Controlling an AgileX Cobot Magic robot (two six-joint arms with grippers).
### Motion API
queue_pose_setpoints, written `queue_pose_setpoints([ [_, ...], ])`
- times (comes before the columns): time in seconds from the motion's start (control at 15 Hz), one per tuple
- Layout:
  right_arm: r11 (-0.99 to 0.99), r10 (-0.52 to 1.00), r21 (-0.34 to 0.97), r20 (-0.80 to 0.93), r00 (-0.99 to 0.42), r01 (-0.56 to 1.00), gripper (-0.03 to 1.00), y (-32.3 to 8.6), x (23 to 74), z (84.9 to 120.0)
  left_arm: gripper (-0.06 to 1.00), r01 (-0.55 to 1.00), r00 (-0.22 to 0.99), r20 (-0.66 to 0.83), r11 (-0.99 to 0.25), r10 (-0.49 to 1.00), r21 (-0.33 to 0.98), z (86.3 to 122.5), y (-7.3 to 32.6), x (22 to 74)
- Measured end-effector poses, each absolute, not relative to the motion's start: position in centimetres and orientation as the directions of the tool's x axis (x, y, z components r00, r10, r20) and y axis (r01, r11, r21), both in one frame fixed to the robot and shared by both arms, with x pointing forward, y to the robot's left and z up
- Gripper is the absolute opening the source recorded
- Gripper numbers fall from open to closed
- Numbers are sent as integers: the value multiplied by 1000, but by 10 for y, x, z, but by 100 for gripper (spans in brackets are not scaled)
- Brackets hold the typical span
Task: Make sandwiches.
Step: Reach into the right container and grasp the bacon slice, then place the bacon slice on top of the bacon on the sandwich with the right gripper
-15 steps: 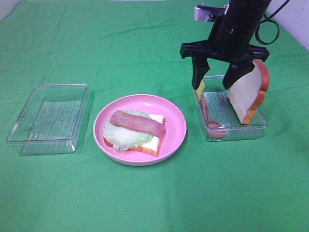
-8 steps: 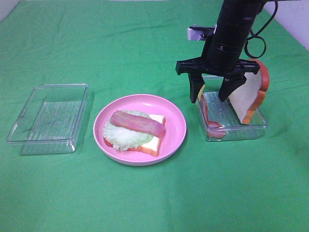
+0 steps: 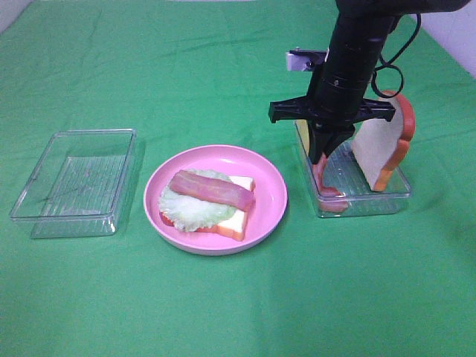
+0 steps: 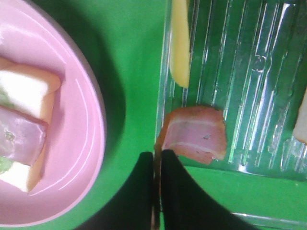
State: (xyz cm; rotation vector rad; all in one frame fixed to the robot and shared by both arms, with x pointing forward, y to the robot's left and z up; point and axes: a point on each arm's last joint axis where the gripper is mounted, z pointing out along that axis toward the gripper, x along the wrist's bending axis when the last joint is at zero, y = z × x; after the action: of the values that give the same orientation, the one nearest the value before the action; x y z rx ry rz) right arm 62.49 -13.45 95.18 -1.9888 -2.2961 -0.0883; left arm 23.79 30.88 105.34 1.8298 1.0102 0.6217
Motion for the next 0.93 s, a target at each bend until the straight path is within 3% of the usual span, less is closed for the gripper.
queue_pose_setpoints([
  [0.27, 147, 983, -33, 115, -142, 989, 0, -135, 623, 960, 83, 378, 535, -3, -235, 845, 896, 1053, 309, 238],
  [0.4, 150, 982, -15, 120, -147, 989, 0, -137, 619, 977, 83, 378, 535, -3, -235, 845, 896, 1053, 309, 238],
  [0.47, 149, 977, 43, 150, -154, 988, 0, -140, 606, 1017, 83, 378, 535, -3, -235, 845, 896, 1053, 309, 238],
  [0.53, 149, 977, 43, 150, -154, 988, 0, -140, 606, 1017, 83, 378, 535, -3, -235, 845, 896, 1053, 309, 238],
  [0.73, 132, 941, 97, 302, -155, 987, 0, -137, 582, 1070, 83, 377, 535, -4, -235, 845, 896, 1053, 309, 238],
  [0.93, 153, 859, 108, 477, -186, 982, 0, -123, 569, 1091, 83, 377, 535, -4, -235, 845, 896, 1053, 309, 238],
])
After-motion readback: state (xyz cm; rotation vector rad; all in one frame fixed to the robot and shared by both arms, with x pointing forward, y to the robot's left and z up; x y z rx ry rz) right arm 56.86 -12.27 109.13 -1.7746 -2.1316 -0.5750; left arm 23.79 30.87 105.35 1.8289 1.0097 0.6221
